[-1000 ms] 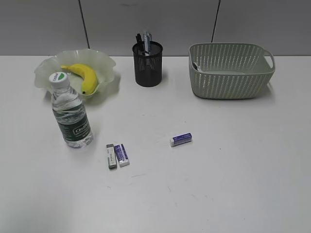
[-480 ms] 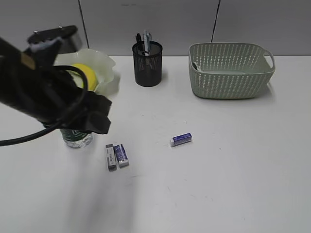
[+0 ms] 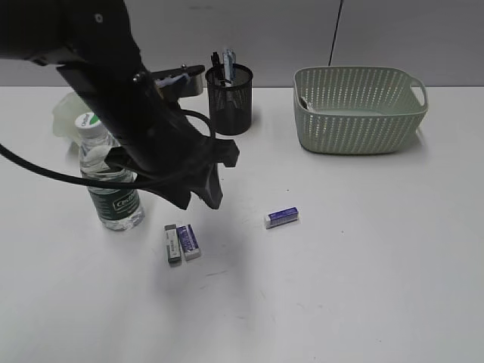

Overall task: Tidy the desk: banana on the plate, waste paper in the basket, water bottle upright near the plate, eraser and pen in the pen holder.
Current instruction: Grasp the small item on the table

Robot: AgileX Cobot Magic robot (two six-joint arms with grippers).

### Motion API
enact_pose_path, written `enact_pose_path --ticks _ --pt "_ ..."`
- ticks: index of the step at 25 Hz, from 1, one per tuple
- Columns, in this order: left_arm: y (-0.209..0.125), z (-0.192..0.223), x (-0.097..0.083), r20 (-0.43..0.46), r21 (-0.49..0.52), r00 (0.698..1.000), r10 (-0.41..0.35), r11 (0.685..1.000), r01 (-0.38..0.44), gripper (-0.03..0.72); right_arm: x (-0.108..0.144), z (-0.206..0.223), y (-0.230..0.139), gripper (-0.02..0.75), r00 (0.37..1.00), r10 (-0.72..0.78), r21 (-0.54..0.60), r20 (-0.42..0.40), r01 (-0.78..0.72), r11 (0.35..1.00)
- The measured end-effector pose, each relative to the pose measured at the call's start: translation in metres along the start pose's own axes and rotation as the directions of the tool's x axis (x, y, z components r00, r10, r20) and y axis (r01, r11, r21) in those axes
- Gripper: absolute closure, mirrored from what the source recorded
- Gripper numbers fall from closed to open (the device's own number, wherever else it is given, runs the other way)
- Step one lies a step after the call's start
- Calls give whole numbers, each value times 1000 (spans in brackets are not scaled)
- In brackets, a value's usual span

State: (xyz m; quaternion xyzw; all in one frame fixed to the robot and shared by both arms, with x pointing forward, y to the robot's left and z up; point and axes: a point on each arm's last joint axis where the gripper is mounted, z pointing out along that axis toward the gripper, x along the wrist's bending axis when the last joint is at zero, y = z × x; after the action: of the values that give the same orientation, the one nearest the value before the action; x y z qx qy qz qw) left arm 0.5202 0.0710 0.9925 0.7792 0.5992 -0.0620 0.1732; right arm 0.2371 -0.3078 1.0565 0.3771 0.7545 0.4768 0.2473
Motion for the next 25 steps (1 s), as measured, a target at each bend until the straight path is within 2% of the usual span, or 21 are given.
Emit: enact_pose_path --ticks 10,13,17,21,25 --pt "27 39 -1 -97 82 986 -138 986 147 331 0 0 0 416 1000 0 -2 0 0 1000" --pt "31 52 -6 -176 111 975 -138 981 159 326 0 0 0 416 1000 0 -2 0 0 1000" --pt "26 70 -13 -281 193 956 -89 970 147 308 0 0 0 416 1000 0 -3 0 0 1000" --pt "20 75 -9 -342 254 938 -63 954 157 294 0 0 0 416 1000 0 -3 1 0 1000" --pt "20 74 -6 -375 260 926 -39 954 146 293 0 0 0 416 1000 0 -3 1 0 1000"
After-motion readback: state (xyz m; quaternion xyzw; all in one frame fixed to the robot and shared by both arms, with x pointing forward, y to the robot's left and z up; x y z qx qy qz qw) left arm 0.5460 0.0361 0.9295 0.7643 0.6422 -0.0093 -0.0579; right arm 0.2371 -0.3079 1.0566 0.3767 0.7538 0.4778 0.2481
